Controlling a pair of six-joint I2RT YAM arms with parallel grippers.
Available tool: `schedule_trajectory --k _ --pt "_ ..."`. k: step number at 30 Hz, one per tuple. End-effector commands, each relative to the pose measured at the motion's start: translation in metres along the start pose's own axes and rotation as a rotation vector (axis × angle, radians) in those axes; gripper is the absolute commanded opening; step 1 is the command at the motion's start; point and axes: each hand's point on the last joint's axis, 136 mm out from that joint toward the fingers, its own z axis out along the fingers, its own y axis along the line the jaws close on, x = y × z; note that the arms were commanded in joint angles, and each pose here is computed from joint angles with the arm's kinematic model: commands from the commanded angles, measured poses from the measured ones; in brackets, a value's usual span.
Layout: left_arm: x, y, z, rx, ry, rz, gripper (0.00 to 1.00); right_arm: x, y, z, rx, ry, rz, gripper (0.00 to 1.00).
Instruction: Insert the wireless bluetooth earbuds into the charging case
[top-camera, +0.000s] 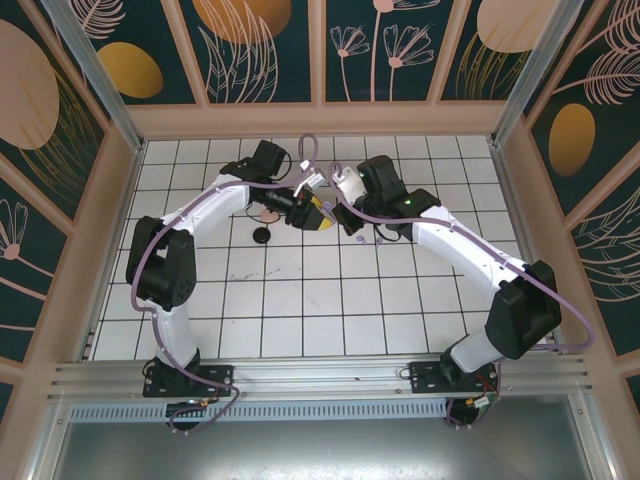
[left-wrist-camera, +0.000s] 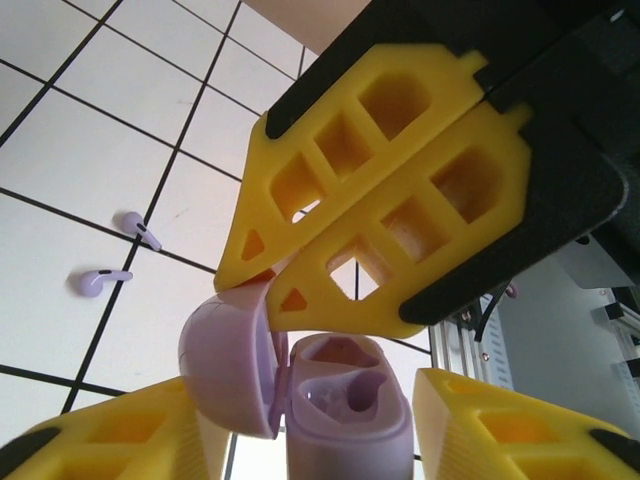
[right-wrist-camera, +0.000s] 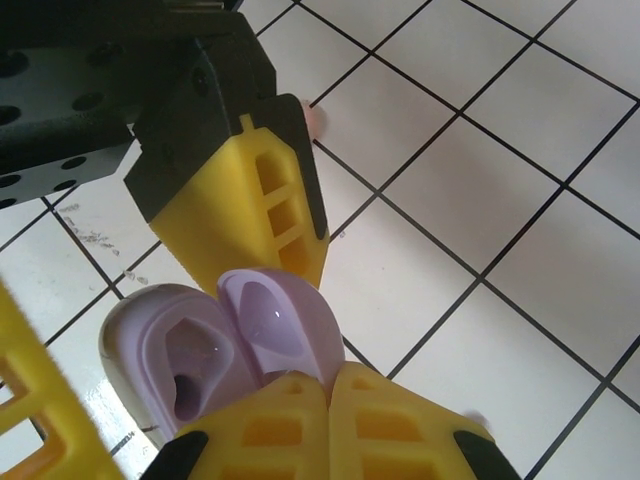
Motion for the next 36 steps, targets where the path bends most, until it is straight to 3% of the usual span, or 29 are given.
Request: schedule_trajectory --k 1,8,13,15,17,21,27,36 --pt "-0.009 -0.006 -0.001 0.029 -0.015 0.044 0.45 -0.007 -0.001 -0.004 0.016 -0.002 -0.019 0.00" --pt "-0.013 -0.008 -0.001 0.038 -0.023 0.050 0.33 -0.007 -0.001 -0.004 0.018 -0.004 -0.019 0.00" --pt "-0.013 -0.008 -0.001 0.045 -0.026 0.052 0.17 -0.015 -0.004 -0.008 0.036 -0.021 -0.009 0.00" --pt "-0.014 -0.010 -0.001 0.052 -0.036 0.061 0.13 -0.022 -0.006 -0.014 0.049 -0.042 0.007 0.23" --pt "-0.018 -0.011 -0.002 0.044 -0.057 0.076 0.10 -0.029 -0.008 -0.024 0.046 -0.070 0.032 0.39" --pt "-0.033 -0.008 -0.015 -0.011 -0.166 0.105 0.06 -0.032 -0.010 -0.055 0.022 -0.140 0.087 0.51" --pt "-0.057 -0.017 -0.046 -0.135 -0.327 0.174 0.00 -0.002 -0.014 -0.077 0.026 -0.173 0.194 0.54" --pt "-0.090 -0.055 -0.098 -0.358 -0.614 0.319 0.00 0.076 -0.052 -0.017 0.176 0.027 0.406 0.52"
